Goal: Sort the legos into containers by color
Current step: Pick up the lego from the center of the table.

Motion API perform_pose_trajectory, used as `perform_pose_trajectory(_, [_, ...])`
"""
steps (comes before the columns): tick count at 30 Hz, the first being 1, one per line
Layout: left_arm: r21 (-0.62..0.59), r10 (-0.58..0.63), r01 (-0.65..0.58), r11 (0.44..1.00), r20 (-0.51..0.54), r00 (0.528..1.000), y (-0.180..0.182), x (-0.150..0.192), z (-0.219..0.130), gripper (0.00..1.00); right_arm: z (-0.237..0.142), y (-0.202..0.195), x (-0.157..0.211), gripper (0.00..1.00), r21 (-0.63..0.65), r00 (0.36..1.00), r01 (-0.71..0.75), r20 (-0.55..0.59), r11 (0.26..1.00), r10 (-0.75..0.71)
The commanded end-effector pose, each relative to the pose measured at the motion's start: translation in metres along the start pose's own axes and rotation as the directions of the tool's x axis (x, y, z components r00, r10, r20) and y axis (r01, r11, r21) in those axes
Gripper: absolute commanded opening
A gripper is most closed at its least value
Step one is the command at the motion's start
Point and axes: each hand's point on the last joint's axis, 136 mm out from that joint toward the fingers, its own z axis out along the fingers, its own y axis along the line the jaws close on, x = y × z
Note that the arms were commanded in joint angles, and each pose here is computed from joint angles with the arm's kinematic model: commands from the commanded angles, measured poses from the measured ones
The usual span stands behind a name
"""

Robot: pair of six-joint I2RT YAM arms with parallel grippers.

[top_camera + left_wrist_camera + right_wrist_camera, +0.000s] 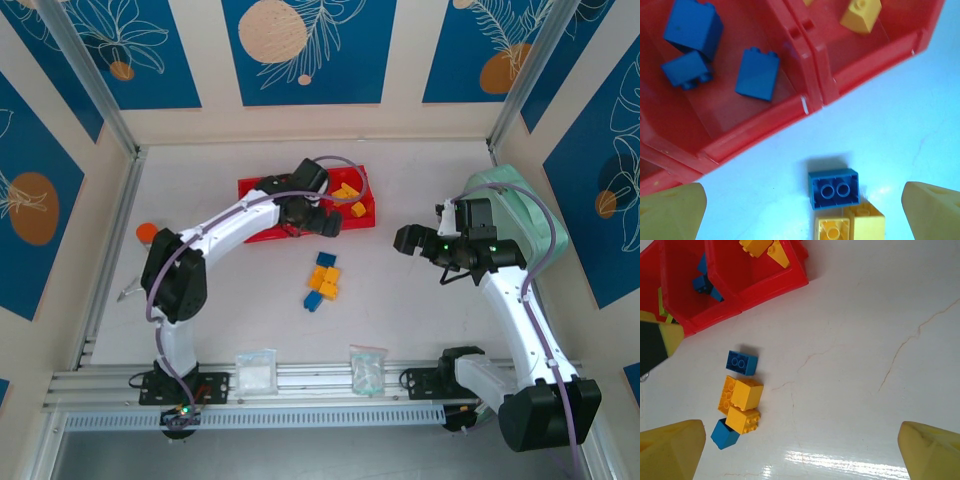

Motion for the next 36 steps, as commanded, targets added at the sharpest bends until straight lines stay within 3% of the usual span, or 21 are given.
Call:
perform_pose_trajectory(1, [-0.011,0.072,-0.073,0.997,-0.072,0.995,-0.01,0.021,0.009,1.0,-0.005,-0.006,0.001,0.99,0.028,1.0,-0.022,0.005,0.999,0.022])
perform_pose_trajectory(10, [-0.01,0.144,-0.149,0.989,-0.21,0.967,-0.031,0.047,0.04,0.97,-0.005,-0.004,0.002,0.99,-0.003,0.999,-0.031,0.005,1.0,0.031])
perform_pose_trajectory(17, [-0.045,0.137,-0.155,0.987,-0.276,0.951,-0.028,0.058,0.062,0.92,-0.005,0.003,0.003,0.99,-0.039,1.0,-0.018,0.003,0.999,0.018])
perform_pose_trajectory(26, [-0.049,0.119,-0.142,0.989,-0.327,0.938,-0.028,0.064,0.086,0.81,-0.004,0.007,0.004,0.99,-0.058,1.0,-0.013,-0.004,0.998,0.013])
perform_pose_trajectory(30, [-0.069,0.092,-0.123,0.99,-0.346,0.934,-0.024,0.067,0.094,0.68,-0.005,0.007,0.004,0.99,-0.058,1.0,-0.011,-0.003,0.998,0.011])
perform_pose_trajectory(36, [-0.093,0.066,-0.106,0.99,-0.364,0.929,-0.017,0.071,0.101,0.61,-0.005,0.007,0.003,0.99,-0.06,1.0,-0.01,-0.001,0.998,0.01])
